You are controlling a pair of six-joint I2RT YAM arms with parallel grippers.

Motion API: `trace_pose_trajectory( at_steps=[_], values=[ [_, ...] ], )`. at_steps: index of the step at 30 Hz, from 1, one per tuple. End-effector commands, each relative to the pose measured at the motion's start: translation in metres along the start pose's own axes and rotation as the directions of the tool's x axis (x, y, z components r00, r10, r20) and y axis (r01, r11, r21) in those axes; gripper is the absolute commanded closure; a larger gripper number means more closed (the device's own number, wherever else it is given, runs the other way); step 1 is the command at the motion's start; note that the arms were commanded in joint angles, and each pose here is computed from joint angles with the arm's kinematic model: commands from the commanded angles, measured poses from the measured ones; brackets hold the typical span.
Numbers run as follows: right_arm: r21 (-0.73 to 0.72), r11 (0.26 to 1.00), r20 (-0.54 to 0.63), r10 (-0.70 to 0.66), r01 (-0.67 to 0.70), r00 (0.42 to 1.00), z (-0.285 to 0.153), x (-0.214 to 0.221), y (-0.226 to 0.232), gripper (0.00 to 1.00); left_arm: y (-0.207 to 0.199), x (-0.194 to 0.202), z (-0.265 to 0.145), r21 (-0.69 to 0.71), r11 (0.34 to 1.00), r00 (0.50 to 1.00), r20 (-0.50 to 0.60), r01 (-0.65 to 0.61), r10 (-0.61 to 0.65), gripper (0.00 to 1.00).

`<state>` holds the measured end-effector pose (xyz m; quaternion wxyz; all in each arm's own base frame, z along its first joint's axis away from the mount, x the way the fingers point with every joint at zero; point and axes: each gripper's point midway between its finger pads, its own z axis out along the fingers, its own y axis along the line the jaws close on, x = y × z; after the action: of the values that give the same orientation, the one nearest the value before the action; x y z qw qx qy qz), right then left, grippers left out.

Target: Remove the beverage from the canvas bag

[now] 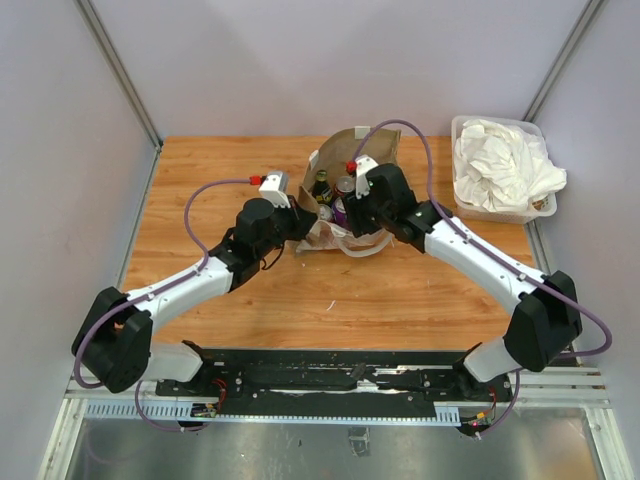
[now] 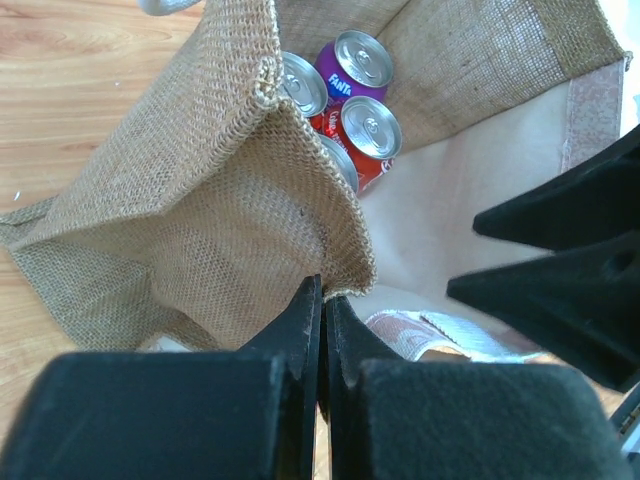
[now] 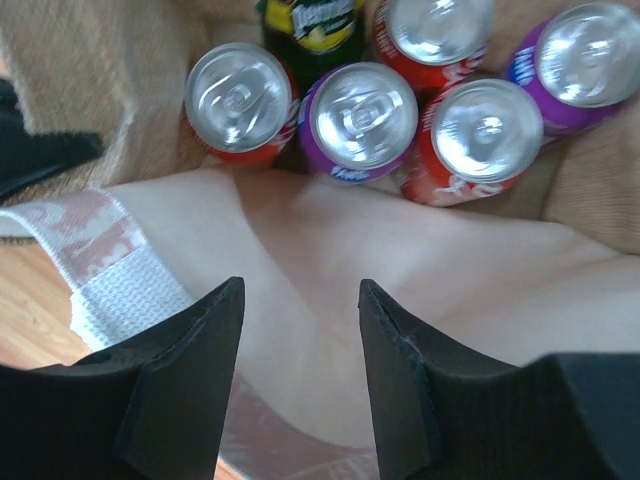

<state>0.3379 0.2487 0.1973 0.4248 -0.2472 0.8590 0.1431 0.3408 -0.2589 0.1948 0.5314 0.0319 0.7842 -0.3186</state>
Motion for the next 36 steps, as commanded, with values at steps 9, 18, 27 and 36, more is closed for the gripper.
trace_pose_trajectory(
  at_steps=[9, 18, 27, 36],
  values=[
    [-0.15, 0.977, -0.078, -0.162, 0.149, 0.984, 0.012, 0.014, 0.069, 0.49, 0.026, 0.041, -0.017, -0.125, 0.992, 0.987, -0.159, -0.029, 0.009, 0.79],
    [-0.178, 0.97, -0.124, -0.19, 0.166, 0.974, 0.018, 0.027, 0.076, 0.48, 0.013, 0.022, -0.022, -0.097, 0.995, 0.994, -0.107, 0.01, -0.02, 0.16],
    [-0.181, 0.969, -0.124, -0.194, 0.17, 0.973, 0.016, 0.027, 0.077, 0.47, 0.008, 0.022, -0.033, -0.073, 0.996, 0.993, -0.109, 0.043, -0.05, 0.08],
    [-0.179, 0.97, -0.134, -0.187, 0.162, 0.973, 0.02, 0.031, 0.078, 0.47, 0.023, 0.062, -0.033, -0.09, 0.995, 0.978, -0.196, 0.05, -0.067, 0.43]
  ],
)
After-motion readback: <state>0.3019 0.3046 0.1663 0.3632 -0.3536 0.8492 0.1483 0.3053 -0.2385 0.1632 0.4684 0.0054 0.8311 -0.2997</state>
